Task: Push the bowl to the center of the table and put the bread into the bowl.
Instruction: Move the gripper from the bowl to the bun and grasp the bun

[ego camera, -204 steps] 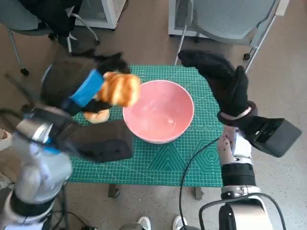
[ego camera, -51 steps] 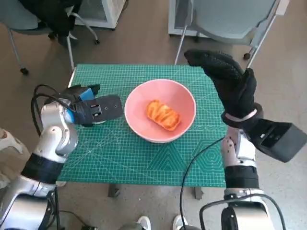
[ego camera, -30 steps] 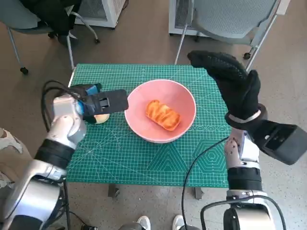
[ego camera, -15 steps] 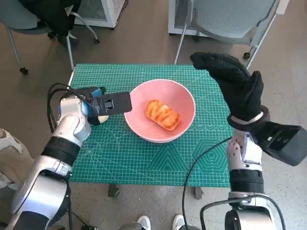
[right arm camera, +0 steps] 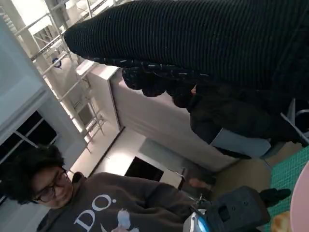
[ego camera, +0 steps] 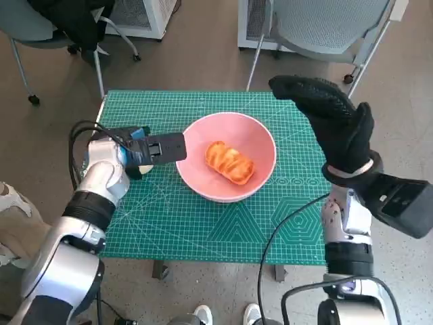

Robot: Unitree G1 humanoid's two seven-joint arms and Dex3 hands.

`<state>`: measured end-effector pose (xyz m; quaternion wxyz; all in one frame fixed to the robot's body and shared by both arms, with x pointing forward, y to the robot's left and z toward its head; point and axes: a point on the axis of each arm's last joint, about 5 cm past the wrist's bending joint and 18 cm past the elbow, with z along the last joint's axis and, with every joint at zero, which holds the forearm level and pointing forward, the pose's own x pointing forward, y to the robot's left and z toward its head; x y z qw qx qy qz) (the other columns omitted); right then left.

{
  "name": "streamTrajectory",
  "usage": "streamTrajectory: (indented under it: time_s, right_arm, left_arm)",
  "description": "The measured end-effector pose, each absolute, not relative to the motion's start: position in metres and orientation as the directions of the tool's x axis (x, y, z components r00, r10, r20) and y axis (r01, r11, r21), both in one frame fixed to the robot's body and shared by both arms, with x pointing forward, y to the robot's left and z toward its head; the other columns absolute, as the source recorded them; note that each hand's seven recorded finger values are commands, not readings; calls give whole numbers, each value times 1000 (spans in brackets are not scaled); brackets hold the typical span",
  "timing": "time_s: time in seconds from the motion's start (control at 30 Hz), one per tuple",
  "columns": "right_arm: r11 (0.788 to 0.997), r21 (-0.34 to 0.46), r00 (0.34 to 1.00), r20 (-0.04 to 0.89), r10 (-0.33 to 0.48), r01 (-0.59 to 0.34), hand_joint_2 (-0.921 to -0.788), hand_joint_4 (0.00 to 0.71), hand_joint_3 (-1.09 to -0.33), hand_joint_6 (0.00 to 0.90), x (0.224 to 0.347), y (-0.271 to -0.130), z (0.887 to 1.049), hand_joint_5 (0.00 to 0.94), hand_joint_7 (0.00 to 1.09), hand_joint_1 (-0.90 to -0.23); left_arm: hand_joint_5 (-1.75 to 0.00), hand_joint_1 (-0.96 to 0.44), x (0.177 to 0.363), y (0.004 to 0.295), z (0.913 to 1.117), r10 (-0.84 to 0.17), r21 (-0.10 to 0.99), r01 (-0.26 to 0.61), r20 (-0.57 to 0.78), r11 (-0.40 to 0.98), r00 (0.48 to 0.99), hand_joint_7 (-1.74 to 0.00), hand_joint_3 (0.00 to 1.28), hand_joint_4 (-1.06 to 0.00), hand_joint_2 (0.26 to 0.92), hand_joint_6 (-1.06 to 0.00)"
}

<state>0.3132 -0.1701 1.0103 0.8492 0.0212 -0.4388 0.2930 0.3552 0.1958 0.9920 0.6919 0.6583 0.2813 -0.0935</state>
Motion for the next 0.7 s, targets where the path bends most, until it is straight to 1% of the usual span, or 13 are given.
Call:
streamTrajectory:
  time_s: [0.37,0.7]
  right_arm:
    - [831,-230,454,748,483,-506,-921,45,-821,-1,311,-175,1011,3,280,-711]
    - [835,-236,450,752,481,-497,-921,48,-816,-1,310,-176,1013,4,288,-713]
  left_arm:
    - [1,-110,356,198,989,249,851,514,-524,112,814,-2,2,1,664,-133]
    - [1,-105,356,201,985,261,844,525,-535,113,804,-4,3,1,668,-139]
